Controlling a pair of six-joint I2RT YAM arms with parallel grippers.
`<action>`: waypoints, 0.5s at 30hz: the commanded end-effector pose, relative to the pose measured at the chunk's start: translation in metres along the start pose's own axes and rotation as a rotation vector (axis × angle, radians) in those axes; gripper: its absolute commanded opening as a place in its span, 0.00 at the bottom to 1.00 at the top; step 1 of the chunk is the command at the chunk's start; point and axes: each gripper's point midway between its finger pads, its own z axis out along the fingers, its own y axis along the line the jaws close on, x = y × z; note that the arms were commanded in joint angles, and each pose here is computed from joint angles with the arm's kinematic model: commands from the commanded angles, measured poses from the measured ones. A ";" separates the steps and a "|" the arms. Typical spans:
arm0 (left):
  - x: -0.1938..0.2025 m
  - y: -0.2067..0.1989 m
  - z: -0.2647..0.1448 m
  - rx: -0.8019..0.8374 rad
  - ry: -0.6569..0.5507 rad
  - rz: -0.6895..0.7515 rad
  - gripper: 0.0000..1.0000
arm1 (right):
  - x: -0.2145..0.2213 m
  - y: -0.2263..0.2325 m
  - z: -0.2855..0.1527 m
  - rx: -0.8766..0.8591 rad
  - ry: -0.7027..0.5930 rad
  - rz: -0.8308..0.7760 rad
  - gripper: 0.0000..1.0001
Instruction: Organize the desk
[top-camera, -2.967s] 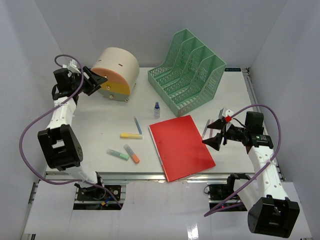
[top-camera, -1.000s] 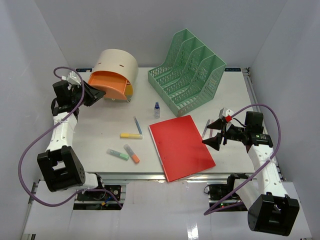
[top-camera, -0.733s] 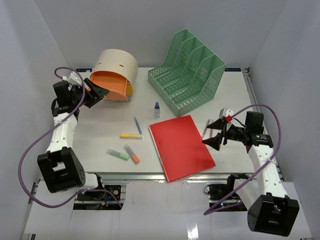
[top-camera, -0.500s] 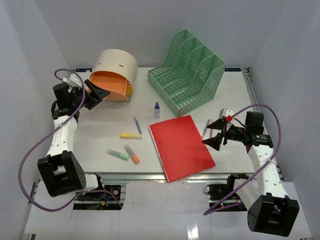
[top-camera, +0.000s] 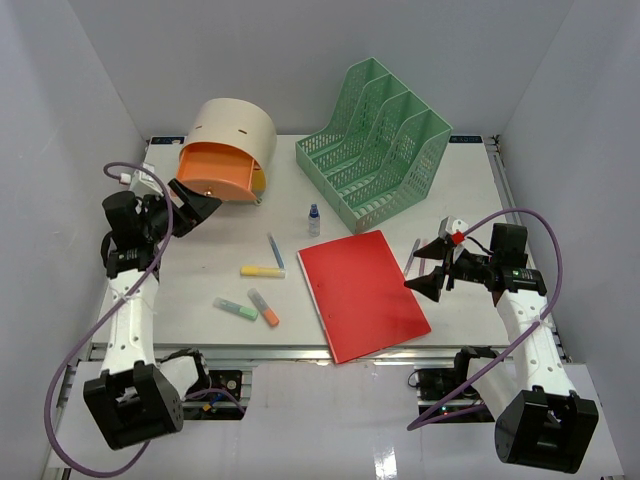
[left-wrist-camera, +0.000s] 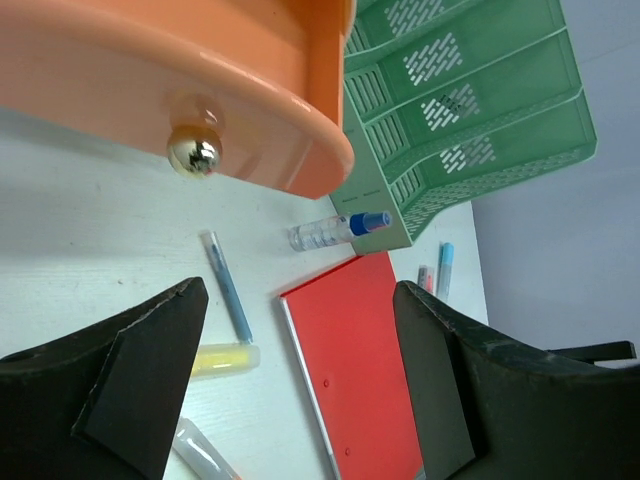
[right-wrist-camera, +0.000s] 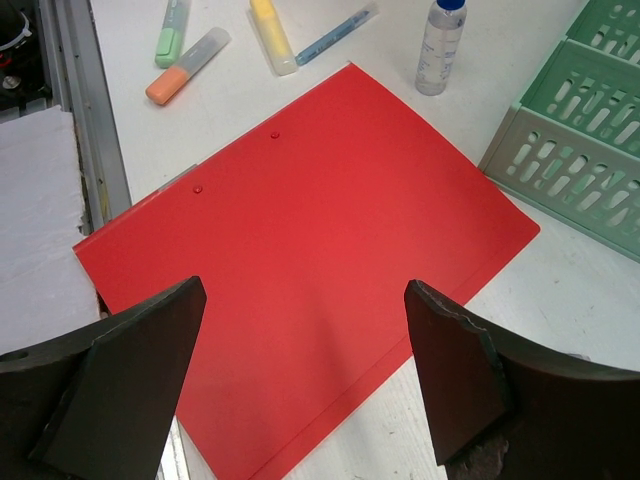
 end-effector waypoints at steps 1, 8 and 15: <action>0.032 -0.011 -0.020 0.009 0.021 -0.014 0.83 | -0.001 0.008 -0.001 -0.021 -0.015 -0.010 0.87; 0.146 0.007 -0.027 -0.153 0.204 -0.178 0.82 | -0.001 0.007 0.000 -0.026 -0.016 -0.002 0.87; 0.199 0.035 -0.041 -0.393 0.271 -0.355 0.82 | -0.002 0.007 -0.001 -0.018 -0.013 -0.006 0.87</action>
